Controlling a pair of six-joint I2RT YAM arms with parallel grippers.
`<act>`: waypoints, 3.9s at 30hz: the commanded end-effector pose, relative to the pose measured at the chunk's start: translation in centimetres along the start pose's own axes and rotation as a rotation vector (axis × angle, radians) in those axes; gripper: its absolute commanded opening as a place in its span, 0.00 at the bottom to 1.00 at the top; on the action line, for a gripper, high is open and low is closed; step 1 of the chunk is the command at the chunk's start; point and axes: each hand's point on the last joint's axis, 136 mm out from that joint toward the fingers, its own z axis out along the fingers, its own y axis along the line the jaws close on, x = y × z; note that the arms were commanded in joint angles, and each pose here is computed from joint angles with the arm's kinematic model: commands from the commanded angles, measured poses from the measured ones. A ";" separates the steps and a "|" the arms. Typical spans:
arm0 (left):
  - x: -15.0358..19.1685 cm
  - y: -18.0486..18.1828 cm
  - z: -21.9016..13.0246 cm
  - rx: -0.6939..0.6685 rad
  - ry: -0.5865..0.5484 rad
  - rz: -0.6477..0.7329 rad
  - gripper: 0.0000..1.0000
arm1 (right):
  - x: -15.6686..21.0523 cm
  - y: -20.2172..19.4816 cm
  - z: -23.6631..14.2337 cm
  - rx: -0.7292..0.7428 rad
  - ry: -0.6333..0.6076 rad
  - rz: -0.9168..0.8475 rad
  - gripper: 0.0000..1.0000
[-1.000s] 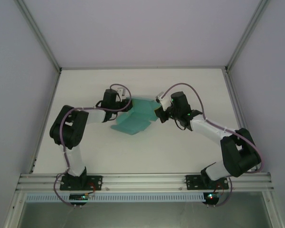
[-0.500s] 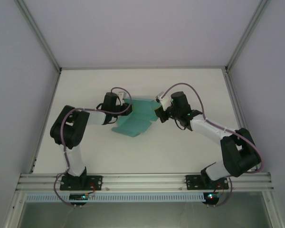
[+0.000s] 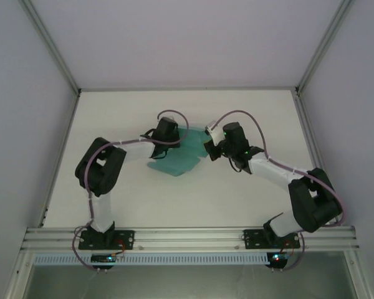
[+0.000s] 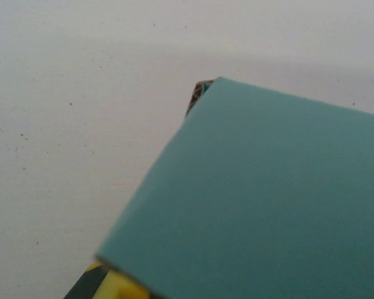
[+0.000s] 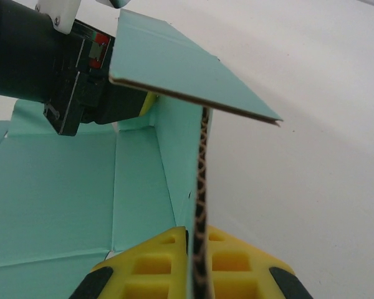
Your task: Assemble paper box
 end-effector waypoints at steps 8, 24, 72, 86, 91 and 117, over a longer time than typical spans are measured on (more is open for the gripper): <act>1.8 11.8 0.6 -0.487 0.082 -0.188 0.00 | 4.2 -0.4 -1.2 0.065 0.124 0.033 0.00; -1.5 1.9 -2.6 0.139 -0.045 -0.014 0.68 | 3.0 0.5 -0.7 -0.008 0.107 0.031 0.00; -3.2 4.4 -4.5 -0.134 -0.146 0.034 0.00 | 0.3 -2.5 -1.3 0.137 0.024 0.138 0.78; -4.4 5.1 -7.9 -0.237 -0.204 0.018 0.00 | -8.9 -7.2 -7.4 0.302 -0.202 0.353 0.99; -4.3 4.9 -8.2 -0.225 -0.207 0.003 0.00 | -9.8 -7.0 -4.8 0.238 -0.146 0.358 0.99; -3.9 4.3 -7.1 -0.205 -0.170 -0.007 0.00 | -6.7 3.5 4.3 -0.374 0.069 0.254 0.99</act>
